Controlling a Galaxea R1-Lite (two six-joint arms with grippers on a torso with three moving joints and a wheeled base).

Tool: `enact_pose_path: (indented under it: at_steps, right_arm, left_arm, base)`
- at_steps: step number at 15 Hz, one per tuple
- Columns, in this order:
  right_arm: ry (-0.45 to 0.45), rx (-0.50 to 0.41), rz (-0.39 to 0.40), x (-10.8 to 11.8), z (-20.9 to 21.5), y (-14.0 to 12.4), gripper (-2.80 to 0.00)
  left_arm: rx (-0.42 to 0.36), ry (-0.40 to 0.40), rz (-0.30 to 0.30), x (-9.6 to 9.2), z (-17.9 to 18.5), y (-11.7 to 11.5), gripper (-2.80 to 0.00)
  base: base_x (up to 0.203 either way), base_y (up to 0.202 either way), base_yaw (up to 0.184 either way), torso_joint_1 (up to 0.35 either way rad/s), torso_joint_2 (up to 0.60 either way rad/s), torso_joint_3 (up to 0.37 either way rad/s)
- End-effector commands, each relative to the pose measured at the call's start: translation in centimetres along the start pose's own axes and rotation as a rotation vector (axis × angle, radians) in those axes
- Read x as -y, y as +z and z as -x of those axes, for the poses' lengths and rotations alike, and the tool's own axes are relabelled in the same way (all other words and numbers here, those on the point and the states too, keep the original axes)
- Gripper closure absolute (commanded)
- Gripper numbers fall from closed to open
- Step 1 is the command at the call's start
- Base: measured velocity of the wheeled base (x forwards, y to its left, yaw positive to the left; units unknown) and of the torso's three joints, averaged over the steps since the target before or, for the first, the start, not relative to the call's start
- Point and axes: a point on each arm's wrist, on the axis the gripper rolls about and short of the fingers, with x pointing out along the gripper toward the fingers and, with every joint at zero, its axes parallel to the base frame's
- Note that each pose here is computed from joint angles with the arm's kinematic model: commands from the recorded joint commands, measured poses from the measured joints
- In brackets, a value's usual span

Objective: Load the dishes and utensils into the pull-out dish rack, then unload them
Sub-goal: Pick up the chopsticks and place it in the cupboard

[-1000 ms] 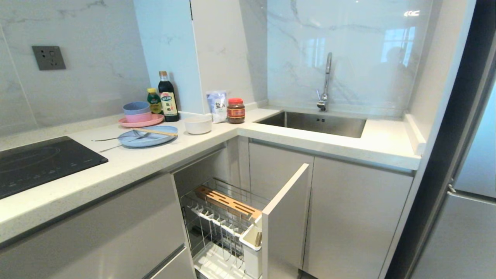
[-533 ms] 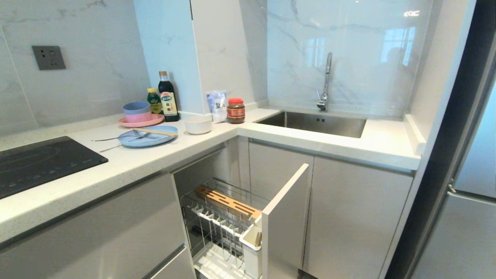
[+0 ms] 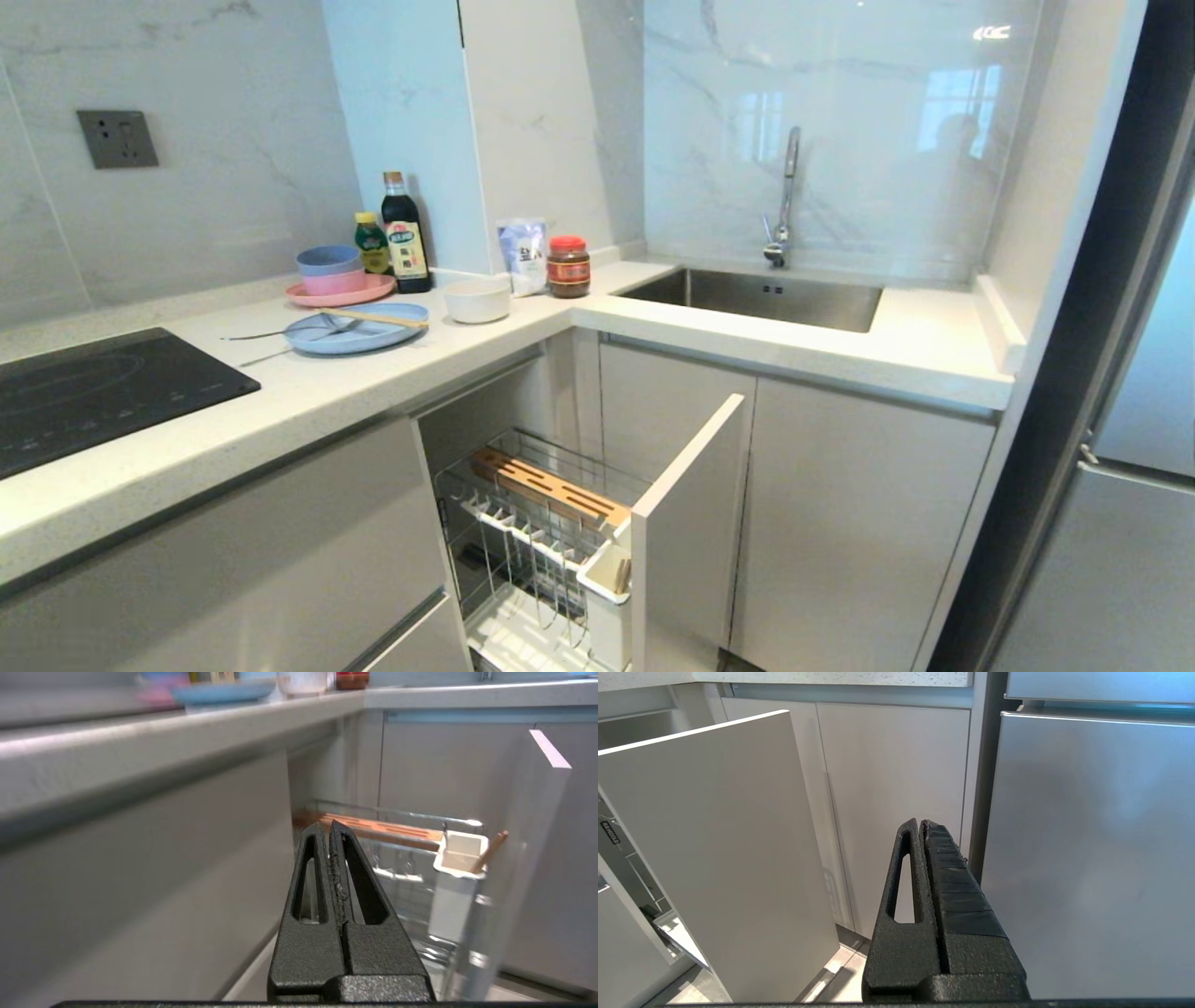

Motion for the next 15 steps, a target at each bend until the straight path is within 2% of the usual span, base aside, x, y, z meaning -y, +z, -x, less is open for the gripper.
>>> enact_pose_path:
  at_steps: [1, 15]
  right_arm:
    - [0.001, 0.003, 0.000, 0.00, 0.02, -0.05, 0.00]
    - [0.000, 0.001, 0.000, 0.00, 0.01, -0.05, 0.00]
  left_arm:
    - [-0.019, -0.001, 0.010, 0.03, -0.13, -0.51, 0.00]
    - [-0.011, 0.009, 0.046, 0.01, -0.17, -0.53, 0.00]
  base:
    - [0.000, 0.000, 0.000, 0.000, 0.00, 0.000]
    - [0.000, 0.000, 0.000, 0.000, 0.00, 0.000]
